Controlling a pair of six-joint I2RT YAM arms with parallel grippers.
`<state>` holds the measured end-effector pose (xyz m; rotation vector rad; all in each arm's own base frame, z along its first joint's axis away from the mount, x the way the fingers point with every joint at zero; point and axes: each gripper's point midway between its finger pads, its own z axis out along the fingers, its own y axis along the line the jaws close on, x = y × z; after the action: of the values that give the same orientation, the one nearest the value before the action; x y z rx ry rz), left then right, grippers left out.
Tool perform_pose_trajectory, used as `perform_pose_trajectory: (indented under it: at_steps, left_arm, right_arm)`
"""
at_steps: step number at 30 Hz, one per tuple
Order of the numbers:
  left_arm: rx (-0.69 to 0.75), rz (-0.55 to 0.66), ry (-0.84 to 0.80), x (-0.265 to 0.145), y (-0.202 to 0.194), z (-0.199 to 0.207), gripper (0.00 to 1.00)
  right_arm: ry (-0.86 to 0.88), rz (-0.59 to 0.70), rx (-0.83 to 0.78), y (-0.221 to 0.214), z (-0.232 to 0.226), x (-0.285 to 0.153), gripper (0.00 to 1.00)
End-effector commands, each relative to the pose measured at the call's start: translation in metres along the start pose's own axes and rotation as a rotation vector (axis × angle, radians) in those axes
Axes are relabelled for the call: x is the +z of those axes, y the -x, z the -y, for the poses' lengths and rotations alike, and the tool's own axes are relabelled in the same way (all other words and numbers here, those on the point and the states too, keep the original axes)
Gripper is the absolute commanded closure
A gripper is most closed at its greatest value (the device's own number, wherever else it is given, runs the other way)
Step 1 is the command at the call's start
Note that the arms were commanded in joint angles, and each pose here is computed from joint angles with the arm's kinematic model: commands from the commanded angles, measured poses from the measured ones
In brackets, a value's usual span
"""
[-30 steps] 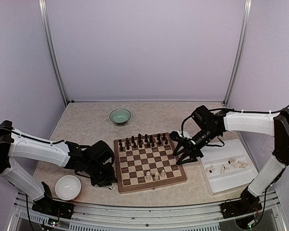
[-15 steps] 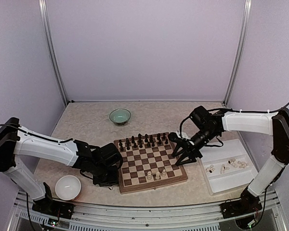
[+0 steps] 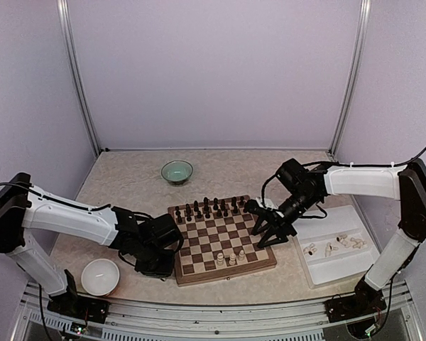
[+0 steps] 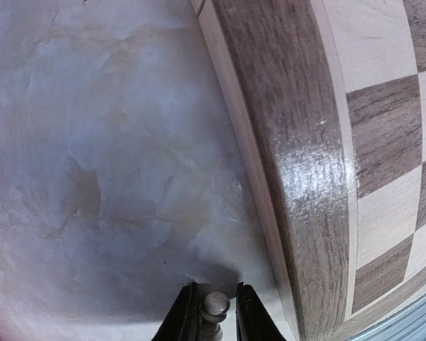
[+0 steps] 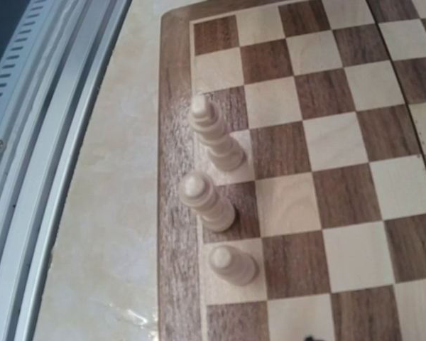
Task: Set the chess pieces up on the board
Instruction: Pick up the pawn from the center of the board.
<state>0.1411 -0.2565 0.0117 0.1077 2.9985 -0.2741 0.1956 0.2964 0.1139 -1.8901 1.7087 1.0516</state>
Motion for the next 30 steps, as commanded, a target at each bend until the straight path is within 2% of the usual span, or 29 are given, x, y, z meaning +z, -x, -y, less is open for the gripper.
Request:
perform_pose_trajectory:
  at_steps: [1, 7, 12, 15, 17, 19, 24, 30]
  left_arm:
    - [0.029, -0.192, 0.246, 0.020, -0.049, -0.062, 0.80]
    - [-0.002, -0.247, 0.264, 0.022, -0.064, -0.073, 0.88]
    - [-0.004, -0.244, 0.258, 0.015, -0.062, -0.069, 0.91]
    - [-0.014, -0.234, 0.250, 0.012, -0.058, -0.065, 0.89]
    - [-0.024, -0.235, 0.261, 0.010, -0.058, -0.067, 0.77]
    - [-0.039, -0.247, 0.278, 0.009, -0.061, -0.070, 0.72]
    - [-0.062, -0.268, 0.275, 0.005, -0.068, -0.073, 0.73]
    - [-0.044, -0.270, 0.251, 0.011, -0.065, -0.066, 0.81]
  right_arm:
    - [0.020, -0.006, -0.008, 0.005, -0.003, 0.001, 0.47]
    - [0.024, -0.008, -0.003, 0.005, -0.003, 0.003, 0.47]
    - [0.030, -0.013, 0.001, 0.004, -0.004, 0.005, 0.47]
    - [0.032, -0.019, 0.001, 0.004, -0.004, 0.007, 0.47]
    - [0.034, -0.022, 0.002, 0.004, -0.004, 0.008, 0.47]
    - [0.037, -0.024, 0.006, 0.003, -0.005, 0.008, 0.47]
    - [0.037, -0.024, 0.004, 0.004, -0.005, 0.009, 0.47]
    - [0.043, -0.030, 0.002, 0.003, -0.006, 0.011, 0.47]
